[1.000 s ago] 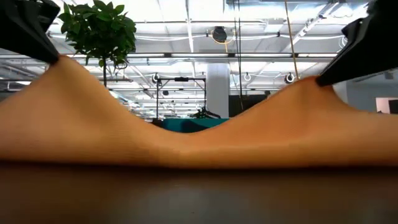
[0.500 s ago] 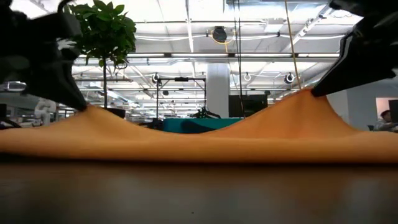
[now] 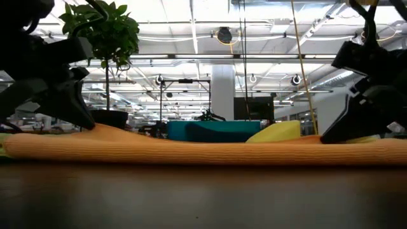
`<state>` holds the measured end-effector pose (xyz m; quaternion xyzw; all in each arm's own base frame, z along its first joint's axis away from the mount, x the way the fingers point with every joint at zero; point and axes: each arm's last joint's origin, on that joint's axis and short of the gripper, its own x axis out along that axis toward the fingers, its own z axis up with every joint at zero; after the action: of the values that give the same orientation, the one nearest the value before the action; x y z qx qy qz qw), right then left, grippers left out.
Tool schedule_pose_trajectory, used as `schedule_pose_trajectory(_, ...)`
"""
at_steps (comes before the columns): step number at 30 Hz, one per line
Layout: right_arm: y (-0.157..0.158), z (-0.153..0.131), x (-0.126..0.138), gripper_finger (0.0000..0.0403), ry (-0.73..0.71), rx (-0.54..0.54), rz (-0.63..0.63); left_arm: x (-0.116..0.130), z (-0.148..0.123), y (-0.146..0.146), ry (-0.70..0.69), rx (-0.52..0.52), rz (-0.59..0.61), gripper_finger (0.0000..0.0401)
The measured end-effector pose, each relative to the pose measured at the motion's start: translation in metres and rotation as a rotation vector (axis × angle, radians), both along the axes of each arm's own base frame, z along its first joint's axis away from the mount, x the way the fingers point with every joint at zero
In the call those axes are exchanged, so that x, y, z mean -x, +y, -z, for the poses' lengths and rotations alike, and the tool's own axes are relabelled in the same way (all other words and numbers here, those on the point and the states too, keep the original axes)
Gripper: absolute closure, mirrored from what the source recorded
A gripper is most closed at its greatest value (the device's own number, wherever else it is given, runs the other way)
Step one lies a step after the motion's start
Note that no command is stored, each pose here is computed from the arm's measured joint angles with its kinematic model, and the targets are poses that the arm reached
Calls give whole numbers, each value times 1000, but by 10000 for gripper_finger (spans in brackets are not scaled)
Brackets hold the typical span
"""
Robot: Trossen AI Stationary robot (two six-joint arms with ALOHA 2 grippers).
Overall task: Fold microfiber towels
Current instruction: Fold the orange microfiber towel
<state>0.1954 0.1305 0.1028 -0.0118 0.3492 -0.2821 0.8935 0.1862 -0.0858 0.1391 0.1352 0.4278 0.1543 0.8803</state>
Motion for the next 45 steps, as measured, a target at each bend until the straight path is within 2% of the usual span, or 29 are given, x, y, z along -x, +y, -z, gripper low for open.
schedule_pose_trajectory(4,-2,3,1,395,-8,-3,-11,-2,0,1,-8,-2,-2,373)
schedule_pose_trajectory(9,-1,3,0,365,-13,-9,-14,-4,-2,0,-19,-12,30,335)
schedule_pose_trajectory(16,0,-2,1,320,37,-85,-58,-9,-9,-3,-34,-7,37,296)
schedule_pose_trajectory(27,0,-55,4,314,-148,-183,-147,-29,-56,-27,-182,59,113,293)
schedule_pose_trajectory(36,13,-77,-3,314,-293,-188,-297,-28,-56,-46,-291,201,275,293)
schedule_pose_trajectory(45,17,-71,-7,314,-285,-165,-319,-27,-55,-57,-359,261,364,293)
